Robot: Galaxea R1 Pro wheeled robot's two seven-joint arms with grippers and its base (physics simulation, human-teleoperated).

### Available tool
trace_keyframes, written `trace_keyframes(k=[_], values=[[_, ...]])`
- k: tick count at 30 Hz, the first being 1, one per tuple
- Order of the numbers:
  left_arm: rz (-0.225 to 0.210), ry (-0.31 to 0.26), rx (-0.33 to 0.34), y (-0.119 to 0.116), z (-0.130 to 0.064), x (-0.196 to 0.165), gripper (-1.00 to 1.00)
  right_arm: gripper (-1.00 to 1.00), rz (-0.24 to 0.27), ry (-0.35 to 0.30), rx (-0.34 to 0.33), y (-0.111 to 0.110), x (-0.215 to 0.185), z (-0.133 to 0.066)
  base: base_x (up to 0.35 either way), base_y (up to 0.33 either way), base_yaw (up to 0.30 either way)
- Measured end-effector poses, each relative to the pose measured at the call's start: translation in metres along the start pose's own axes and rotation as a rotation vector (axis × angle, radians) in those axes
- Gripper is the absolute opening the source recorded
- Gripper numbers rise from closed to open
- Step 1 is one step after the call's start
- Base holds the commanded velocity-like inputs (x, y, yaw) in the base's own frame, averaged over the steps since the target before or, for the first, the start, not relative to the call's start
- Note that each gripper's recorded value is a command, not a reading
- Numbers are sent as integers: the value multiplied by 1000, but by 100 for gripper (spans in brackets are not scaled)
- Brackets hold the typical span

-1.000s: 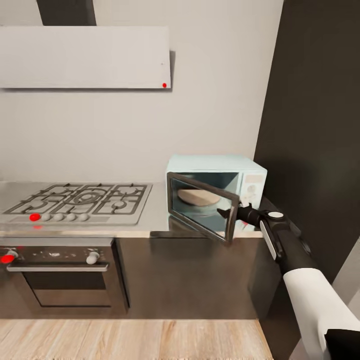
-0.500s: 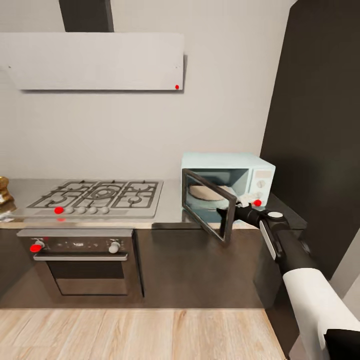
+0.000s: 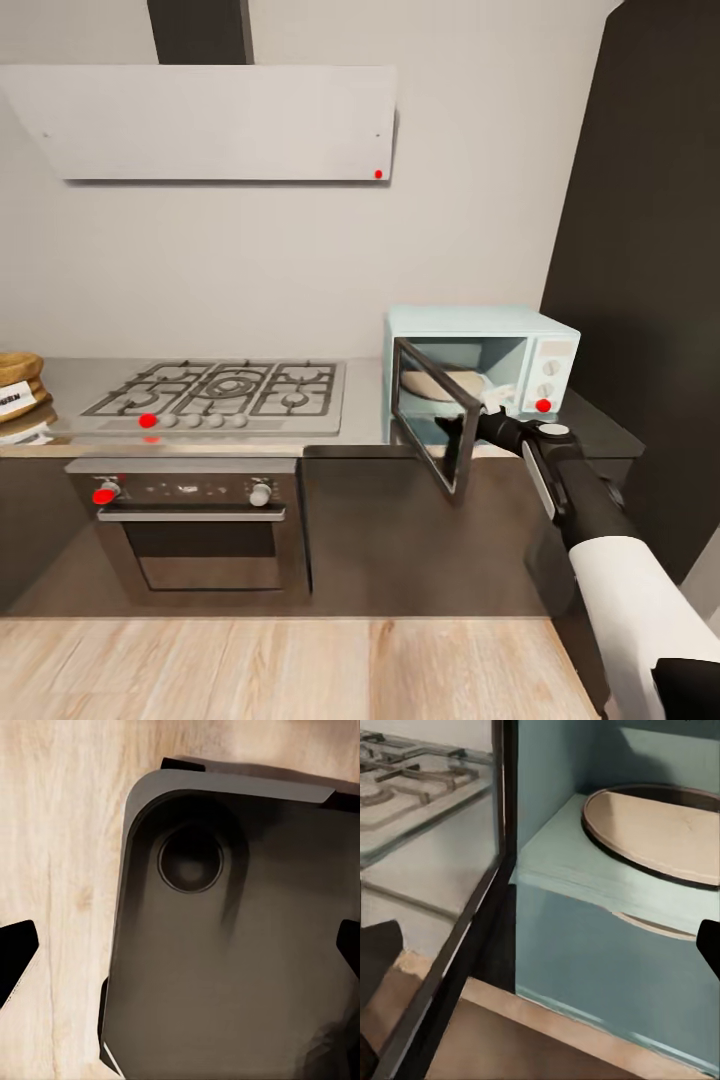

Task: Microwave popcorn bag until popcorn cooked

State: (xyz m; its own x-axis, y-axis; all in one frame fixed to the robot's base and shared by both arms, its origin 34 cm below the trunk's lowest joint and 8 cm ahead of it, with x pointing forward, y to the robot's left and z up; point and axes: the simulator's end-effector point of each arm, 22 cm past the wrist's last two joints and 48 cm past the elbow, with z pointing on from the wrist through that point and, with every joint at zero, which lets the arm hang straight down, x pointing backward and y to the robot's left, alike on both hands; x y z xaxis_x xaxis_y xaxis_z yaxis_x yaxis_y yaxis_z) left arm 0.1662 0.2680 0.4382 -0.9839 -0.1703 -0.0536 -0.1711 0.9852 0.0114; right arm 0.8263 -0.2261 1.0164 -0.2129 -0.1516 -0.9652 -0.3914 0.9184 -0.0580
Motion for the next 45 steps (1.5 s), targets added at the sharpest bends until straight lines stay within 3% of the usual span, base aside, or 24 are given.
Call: trace_keyframes(k=[7, 17, 25, 30, 36, 40, 45], values=[[0, 0, 0, 0, 0, 0, 100, 100, -2, 2, -72, 16, 1, -1, 0, 232, 0], [0, 0, 0, 0, 0, 0, 100, 100, 4, 4, -1, -28, 4, -15, 0, 182, 0], [1, 0, 0, 0, 0, 0, 100, 100, 41, -10, 38, -31, 3, -12, 0, 7, 0], [1, 0, 0, 0, 0, 0, 100, 100, -4, 10, 89, -32, 5, -7, 0, 0, 0], [1, 0, 0, 0, 0, 0, 100, 100, 16, 3, 127, -43, 3, -10, 0, 0, 0], [2, 0, 1, -1, 0, 0, 100, 100, 83, -23, 174, -69, 1, -21, 0, 0, 0], [3, -1, 1, -1, 0, 0, 100, 100, 118, -21, 189, -78, 5, -24, -200, 0, 0]])
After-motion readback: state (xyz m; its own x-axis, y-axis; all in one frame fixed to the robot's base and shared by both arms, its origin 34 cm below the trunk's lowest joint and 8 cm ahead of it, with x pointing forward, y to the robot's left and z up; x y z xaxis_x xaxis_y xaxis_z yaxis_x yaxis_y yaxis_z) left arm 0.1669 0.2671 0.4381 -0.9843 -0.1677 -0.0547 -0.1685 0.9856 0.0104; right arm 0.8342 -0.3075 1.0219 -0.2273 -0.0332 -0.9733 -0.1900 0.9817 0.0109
